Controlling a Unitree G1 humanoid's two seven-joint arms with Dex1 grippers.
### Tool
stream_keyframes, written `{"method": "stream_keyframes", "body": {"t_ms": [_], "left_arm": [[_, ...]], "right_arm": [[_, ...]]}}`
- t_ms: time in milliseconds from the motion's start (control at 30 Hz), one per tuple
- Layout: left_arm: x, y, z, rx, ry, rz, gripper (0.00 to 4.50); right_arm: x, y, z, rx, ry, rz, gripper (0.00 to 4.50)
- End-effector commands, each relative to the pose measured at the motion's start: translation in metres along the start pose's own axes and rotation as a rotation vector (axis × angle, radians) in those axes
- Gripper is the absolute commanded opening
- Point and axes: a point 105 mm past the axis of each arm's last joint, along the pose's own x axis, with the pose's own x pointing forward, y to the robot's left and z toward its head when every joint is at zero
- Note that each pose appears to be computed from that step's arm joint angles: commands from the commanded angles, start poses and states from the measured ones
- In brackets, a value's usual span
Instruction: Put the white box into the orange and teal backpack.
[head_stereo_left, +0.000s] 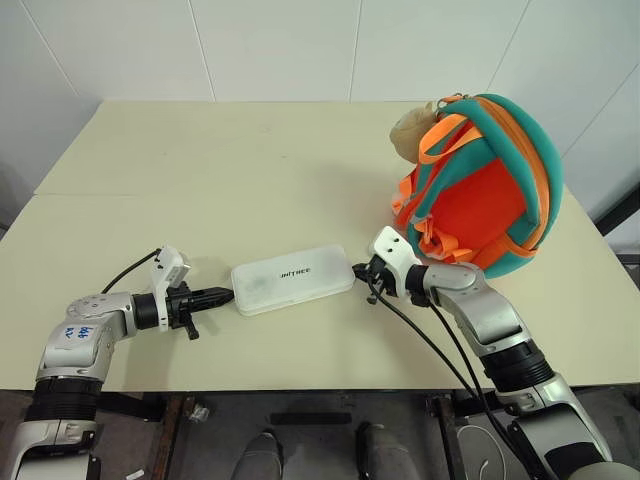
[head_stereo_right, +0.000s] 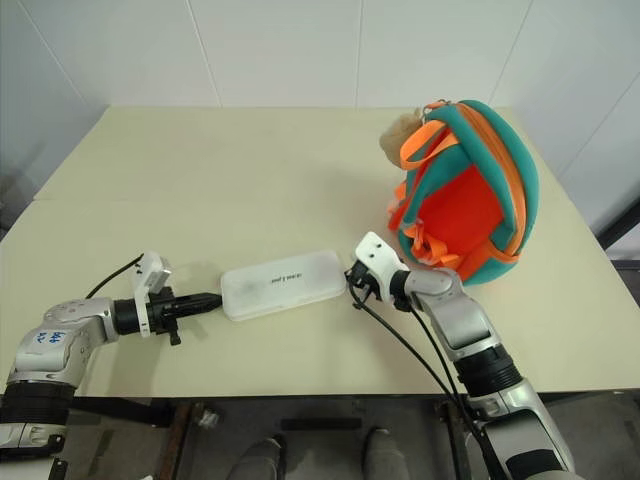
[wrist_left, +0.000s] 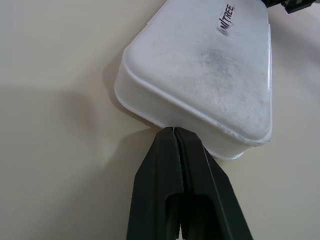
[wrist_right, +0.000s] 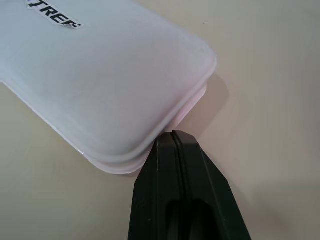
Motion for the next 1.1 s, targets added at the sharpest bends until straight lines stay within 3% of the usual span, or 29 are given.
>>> {"method": "stream_keyframes", "body": {"t_ms": [33, 467, 800, 1100], "left_arm": [[0.013, -0.009, 0.006, 0.037, -0.011, -0.071, 0.04], [0.025, -0.029, 0.014, 0.108, 0.059, -0.195, 0.04], [0.022, -0.049, 0.01, 0.152, 0.165, -0.305, 0.04], [0.021, -0.047, 0.007, 0.157, 0.188, -0.282, 0.04]], "right_arm": [[-0.001, 0.019, 0.027, -0.041, -0.089, 0.093, 0.0], [-0.031, 0.044, 0.014, -0.046, 0.032, 0.257, 0.0], [-0.057, 0.05, 0.002, -0.044, 0.118, 0.314, 0.0], [-0.07, 0.048, -0.01, -0.017, 0.179, 0.3, 0.0]]}}
